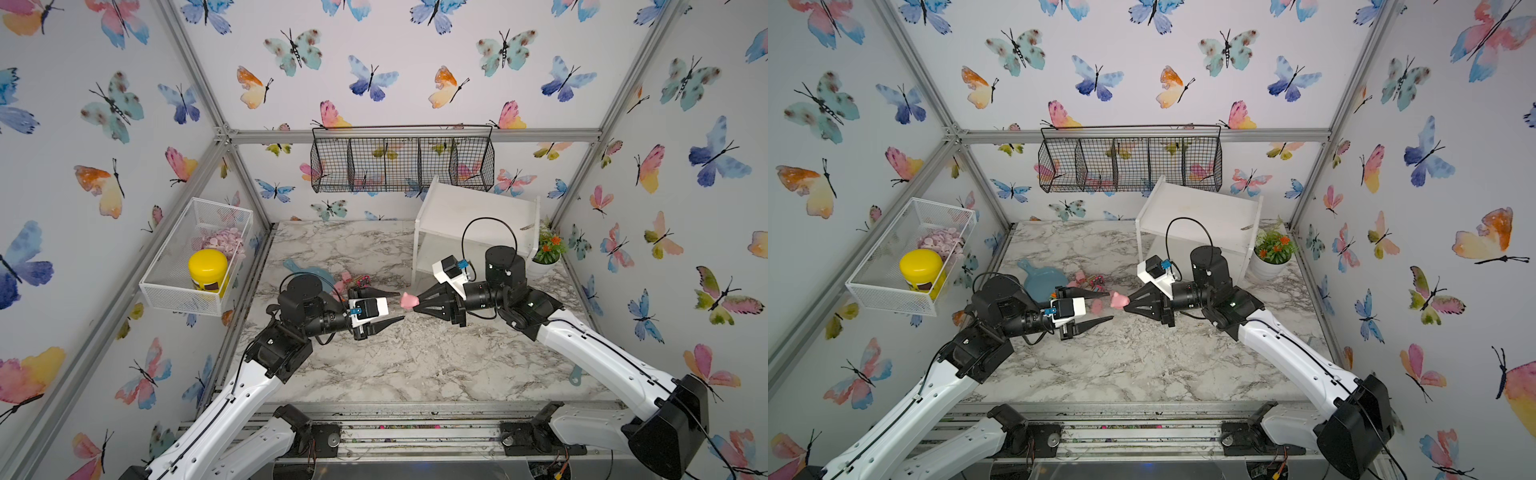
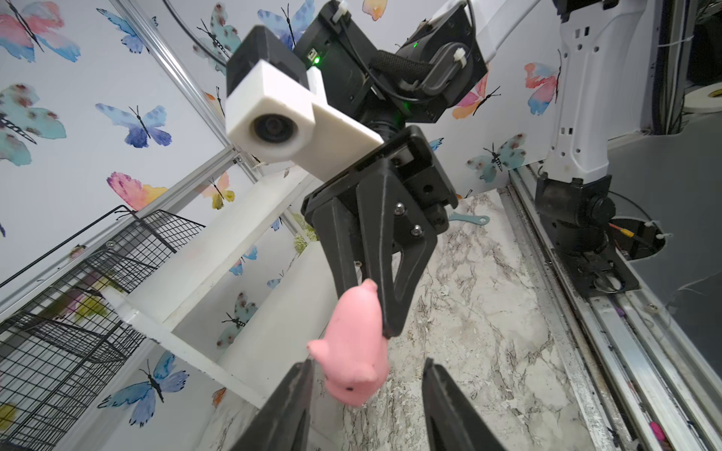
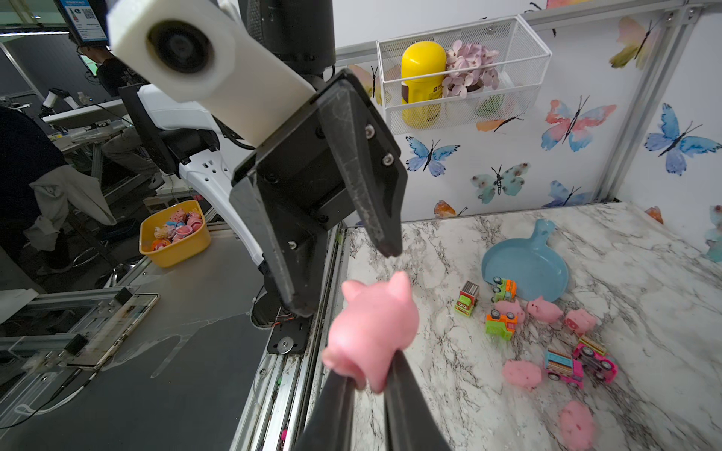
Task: Organize plastic toys on shelves
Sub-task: Place the plastic toy on the shelf.
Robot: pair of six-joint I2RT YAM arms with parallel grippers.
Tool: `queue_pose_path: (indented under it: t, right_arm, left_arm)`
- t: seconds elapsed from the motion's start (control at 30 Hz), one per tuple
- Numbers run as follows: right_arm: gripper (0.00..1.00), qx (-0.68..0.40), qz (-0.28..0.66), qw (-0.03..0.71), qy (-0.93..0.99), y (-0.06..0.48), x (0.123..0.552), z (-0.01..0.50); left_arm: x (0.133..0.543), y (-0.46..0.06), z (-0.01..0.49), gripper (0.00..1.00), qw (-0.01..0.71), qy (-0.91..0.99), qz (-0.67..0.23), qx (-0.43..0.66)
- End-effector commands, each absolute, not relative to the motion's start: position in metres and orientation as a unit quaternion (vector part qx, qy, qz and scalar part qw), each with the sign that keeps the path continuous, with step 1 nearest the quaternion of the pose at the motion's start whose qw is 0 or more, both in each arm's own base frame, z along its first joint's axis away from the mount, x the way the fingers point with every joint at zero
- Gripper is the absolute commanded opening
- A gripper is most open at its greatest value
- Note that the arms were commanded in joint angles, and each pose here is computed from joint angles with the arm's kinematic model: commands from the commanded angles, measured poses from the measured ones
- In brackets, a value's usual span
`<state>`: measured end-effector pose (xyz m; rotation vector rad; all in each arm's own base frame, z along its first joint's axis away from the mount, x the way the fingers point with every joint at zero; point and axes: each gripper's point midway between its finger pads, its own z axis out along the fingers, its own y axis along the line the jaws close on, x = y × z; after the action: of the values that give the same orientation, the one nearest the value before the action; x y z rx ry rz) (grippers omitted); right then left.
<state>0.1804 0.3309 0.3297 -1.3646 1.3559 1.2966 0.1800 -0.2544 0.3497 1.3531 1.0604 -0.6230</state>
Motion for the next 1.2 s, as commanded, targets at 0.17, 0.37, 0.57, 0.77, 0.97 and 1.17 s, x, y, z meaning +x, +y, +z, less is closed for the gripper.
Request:
queue_pose_path:
  t: [0.17,0.37,0.57,0.77,0.97,1.17]
  right_arm:
    - [0.17,-0.543,0.523,0.402,0.519,0.332,0.177,0.343]
    - [0.17,-0.543,0.527,0.4,0.517,0.333,0.177,0.343]
    - [0.17,-0.541,0.527,0.4,0.518,0.333,0.178,0.342]
    - [0.17,-0.541,0.529,0.397,0.52,0.335,0.179,0.34]
    - [0.17,-0.541,0.53,0.396,0.52,0.336,0.18,0.34]
    - [0.17,-0.54,0.531,0.395,0.521,0.336,0.18,0.34]
  left_arm:
    - [0.194,-0.254,0.347,0.48,0.624,0.471,-0.244,0.574]
    - [0.194,-0.259,0.339,0.42,0.608,0.474,-0.262,0.581]
    - [0.188,-0.264,0.342,0.3,0.599,0.466,-0.286,0.585]
    - [0.18,-0.266,0.344,0.32,0.594,0.454,-0.302,0.591]
    - [0.177,-0.269,0.345,0.32,0.59,0.451,-0.312,0.593]
    - [0.177,-0.273,0.347,0.28,0.588,0.451,-0.317,0.591]
